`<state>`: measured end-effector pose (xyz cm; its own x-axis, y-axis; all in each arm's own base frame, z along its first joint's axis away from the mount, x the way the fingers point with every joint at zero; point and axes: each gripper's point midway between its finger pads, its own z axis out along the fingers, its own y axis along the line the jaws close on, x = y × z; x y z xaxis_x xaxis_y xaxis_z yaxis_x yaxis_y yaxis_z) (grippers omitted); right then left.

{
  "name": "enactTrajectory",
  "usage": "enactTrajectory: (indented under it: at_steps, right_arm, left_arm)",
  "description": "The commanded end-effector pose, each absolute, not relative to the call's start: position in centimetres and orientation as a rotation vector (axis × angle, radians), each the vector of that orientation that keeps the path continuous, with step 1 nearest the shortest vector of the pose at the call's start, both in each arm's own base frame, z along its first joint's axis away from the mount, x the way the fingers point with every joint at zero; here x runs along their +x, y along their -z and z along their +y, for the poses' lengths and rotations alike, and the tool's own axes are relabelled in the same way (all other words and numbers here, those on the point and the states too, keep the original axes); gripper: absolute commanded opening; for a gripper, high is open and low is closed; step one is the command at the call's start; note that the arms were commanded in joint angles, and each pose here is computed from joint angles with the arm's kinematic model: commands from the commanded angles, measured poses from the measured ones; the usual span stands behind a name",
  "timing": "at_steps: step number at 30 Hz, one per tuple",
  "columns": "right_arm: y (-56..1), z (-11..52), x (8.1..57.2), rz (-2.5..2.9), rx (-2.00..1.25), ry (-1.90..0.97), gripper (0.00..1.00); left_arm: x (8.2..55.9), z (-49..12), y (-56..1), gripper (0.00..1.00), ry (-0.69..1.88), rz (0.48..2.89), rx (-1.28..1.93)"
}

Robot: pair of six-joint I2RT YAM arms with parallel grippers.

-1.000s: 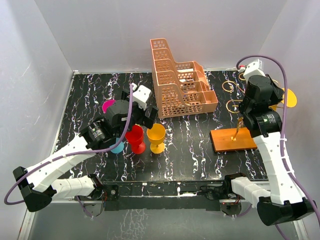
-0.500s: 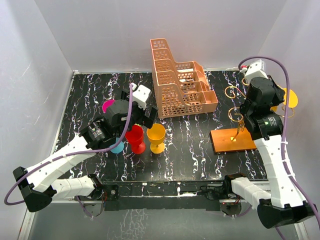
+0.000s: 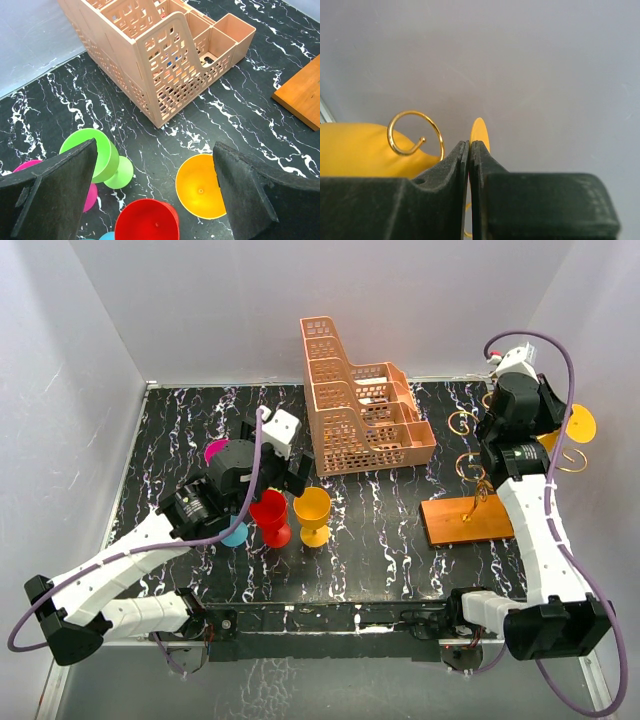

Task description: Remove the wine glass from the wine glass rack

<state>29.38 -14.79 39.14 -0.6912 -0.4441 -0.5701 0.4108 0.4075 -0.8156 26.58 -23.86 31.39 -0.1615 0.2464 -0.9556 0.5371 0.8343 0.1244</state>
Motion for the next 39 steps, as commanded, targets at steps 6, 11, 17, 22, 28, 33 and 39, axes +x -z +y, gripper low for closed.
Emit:
enactTrajectory:
  at_steps: [6,11,17,22,28,33,39]
  right_arm:
    - [-40.9,-17.4,31.1,1.782,0.155,1.407,0.08]
    - [-40.4,-18.7,31.9,1.783,0.207,1.402,0.08]
    - [-44.1,-18.8,33.6,1.699,0.24,1.354,0.08]
    - [-46.4,-18.7,34.9,1.626,0.29,1.327,0.08]
    - [-49.2,-16.8,37.3,1.531,0.348,1.161,0.08]
    - [-52.1,-12.3,39.8,1.477,0.341,0.805,0.08]
    - [-53.5,-3.6,40.8,1.359,0.242,0.131,0.08]
  left_arm:
    - [26.2,-23.8,-32.7,0.97,0.337,1.694,0.581]
    - [26.1,-23.7,-32.9,0.97,0.344,1.685,0.575]
    - [25.9,-23.4,-33.4,0.97,0.348,1.672,0.566]
    - [26.2,-23.2,-33.4,0.97,0.351,1.677,0.554]
    - [27.2,-22.5,-32.8,0.97,0.33,1.698,0.524]
    - [28.2,-22.3,-31.9,0.97,0.319,1.729,0.513]
    - [29.0,-21.6,-31.7,0.97,0.312,1.75,0.495]
